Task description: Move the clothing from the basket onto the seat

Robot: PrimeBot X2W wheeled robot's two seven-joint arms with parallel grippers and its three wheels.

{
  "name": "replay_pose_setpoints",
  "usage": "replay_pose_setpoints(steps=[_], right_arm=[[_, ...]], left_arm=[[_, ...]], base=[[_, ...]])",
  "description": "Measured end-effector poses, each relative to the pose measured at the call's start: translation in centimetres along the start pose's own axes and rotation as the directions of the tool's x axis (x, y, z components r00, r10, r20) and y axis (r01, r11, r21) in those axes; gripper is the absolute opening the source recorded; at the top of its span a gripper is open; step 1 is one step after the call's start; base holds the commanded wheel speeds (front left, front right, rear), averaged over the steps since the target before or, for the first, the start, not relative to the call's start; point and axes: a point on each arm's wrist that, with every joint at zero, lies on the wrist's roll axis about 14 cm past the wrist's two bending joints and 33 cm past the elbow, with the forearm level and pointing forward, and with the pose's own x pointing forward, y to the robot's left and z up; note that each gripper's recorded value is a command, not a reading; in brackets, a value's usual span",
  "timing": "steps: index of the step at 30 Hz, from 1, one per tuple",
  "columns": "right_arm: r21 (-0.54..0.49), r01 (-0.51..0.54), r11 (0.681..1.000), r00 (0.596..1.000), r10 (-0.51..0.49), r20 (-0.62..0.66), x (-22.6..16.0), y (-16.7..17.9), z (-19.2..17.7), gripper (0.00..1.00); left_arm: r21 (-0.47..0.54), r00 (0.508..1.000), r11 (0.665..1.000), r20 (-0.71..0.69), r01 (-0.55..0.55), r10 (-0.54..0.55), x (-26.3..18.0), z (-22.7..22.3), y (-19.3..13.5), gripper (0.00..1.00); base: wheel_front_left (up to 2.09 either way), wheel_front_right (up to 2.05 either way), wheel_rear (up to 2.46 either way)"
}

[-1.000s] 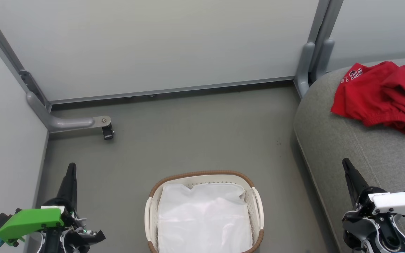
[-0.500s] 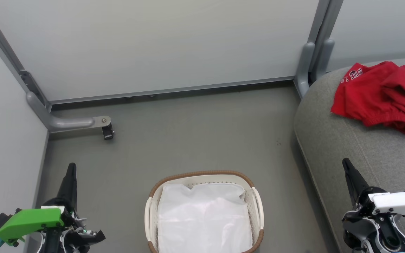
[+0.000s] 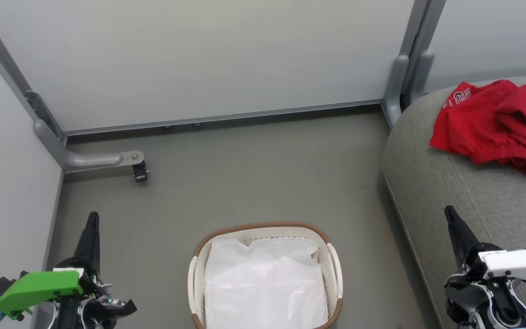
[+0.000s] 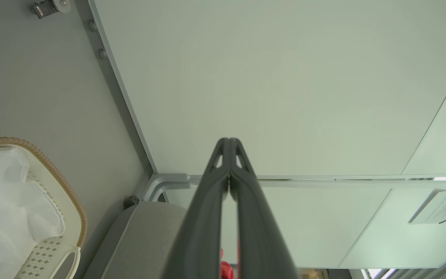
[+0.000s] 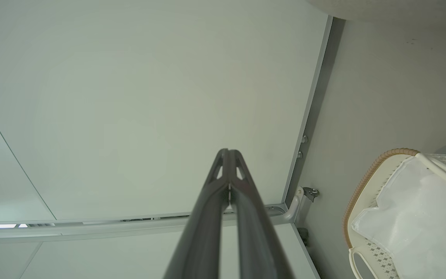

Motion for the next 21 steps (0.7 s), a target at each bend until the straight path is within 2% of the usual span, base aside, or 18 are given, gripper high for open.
replay_pose_setpoints(steps=[21], right_arm=[[0.0,0.0,1.0,1.0,0.0,0.0,0.0,0.0,0.01,0.0]], left_arm=[[0.0,1.0,1.0,0.0,0.0,0.0,0.0,0.01,0.0,0.0]], base=[[0.0,0.0,0.0]])
